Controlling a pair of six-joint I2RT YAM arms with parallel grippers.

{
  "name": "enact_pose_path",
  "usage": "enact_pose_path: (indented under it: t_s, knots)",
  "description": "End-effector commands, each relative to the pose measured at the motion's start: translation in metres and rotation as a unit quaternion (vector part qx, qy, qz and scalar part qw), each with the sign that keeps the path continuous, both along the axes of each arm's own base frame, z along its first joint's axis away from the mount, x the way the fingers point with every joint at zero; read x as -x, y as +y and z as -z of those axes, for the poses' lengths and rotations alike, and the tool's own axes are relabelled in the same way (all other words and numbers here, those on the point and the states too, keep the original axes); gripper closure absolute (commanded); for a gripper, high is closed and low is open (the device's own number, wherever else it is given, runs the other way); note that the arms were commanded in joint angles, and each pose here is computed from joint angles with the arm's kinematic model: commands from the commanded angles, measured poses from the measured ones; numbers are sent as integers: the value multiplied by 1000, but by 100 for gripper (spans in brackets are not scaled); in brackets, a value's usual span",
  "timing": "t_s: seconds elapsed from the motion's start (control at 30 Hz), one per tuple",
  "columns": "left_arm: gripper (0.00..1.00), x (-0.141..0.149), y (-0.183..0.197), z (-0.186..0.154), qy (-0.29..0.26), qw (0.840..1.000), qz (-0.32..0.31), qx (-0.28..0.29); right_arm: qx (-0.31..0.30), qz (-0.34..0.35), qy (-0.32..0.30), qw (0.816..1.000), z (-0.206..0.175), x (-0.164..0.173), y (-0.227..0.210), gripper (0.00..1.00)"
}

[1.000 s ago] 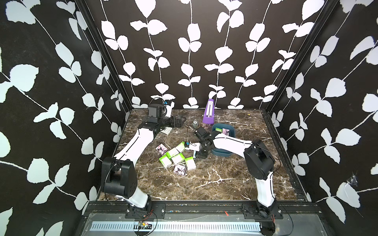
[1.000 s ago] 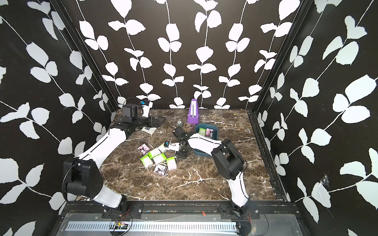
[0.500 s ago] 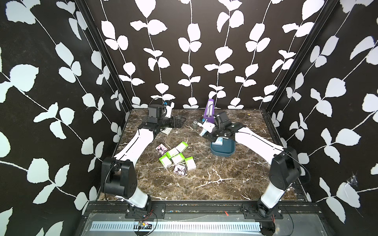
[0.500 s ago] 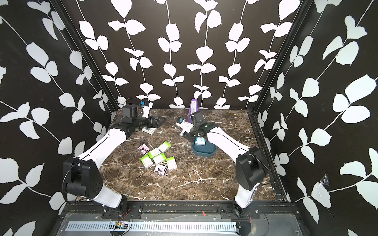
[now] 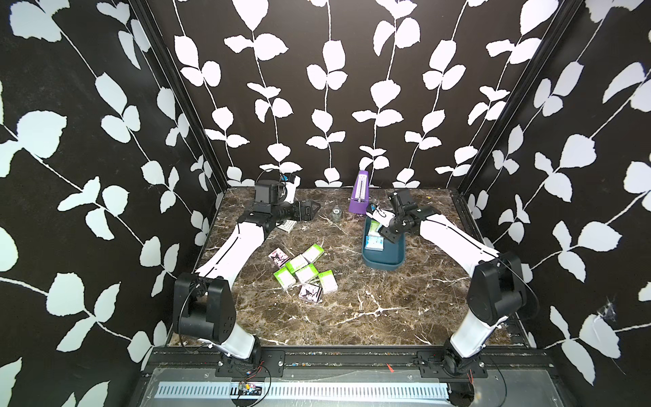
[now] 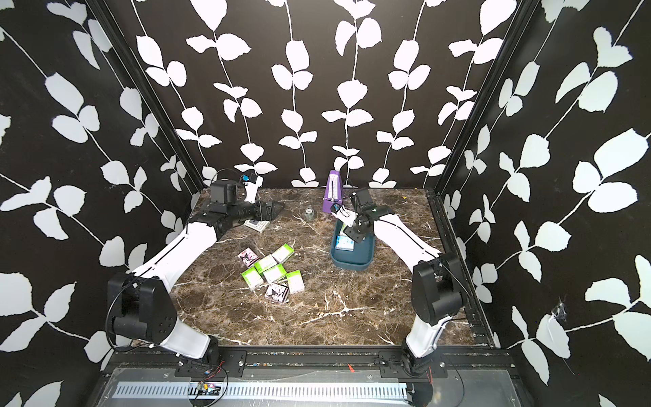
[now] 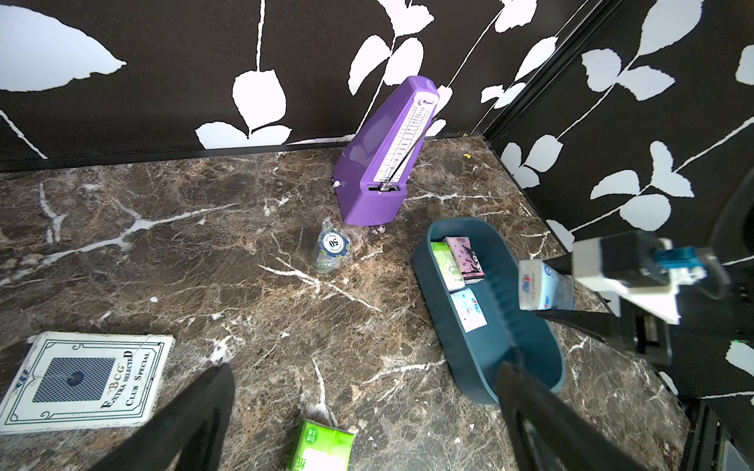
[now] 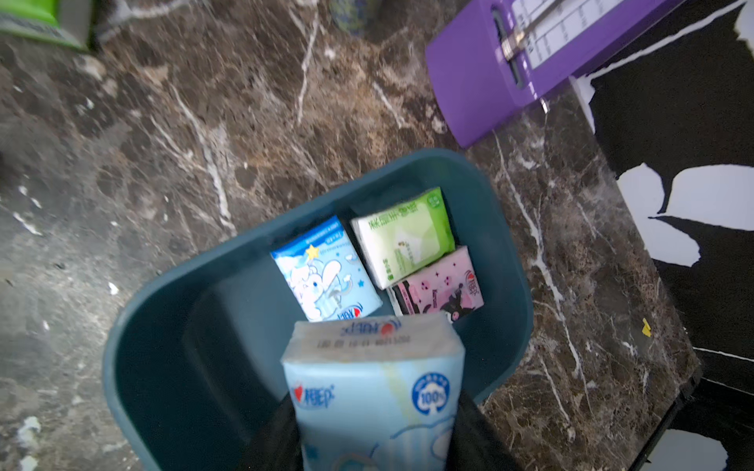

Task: Put the pocket tissues into the storage box
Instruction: Place the pocket tissues in the storage box.

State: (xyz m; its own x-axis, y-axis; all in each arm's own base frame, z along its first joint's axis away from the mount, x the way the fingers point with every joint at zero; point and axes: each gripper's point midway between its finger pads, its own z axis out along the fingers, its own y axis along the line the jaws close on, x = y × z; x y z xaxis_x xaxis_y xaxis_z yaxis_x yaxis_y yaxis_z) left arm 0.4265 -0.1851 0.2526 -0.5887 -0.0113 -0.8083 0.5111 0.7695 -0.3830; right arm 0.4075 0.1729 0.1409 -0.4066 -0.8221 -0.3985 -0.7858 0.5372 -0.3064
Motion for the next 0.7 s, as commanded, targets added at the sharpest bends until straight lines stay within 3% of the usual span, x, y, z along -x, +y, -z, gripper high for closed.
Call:
enact_pose_path:
  t_s: [0.0,0.67]
  knots:
    - [1,3,3,-20,-30,1000,4,3,56,-16,41,997,24,4,-16,49]
    - [1,2,6,-16,-24,1000,-1,-2,61,-45,71,995,51,-11,-22,46]
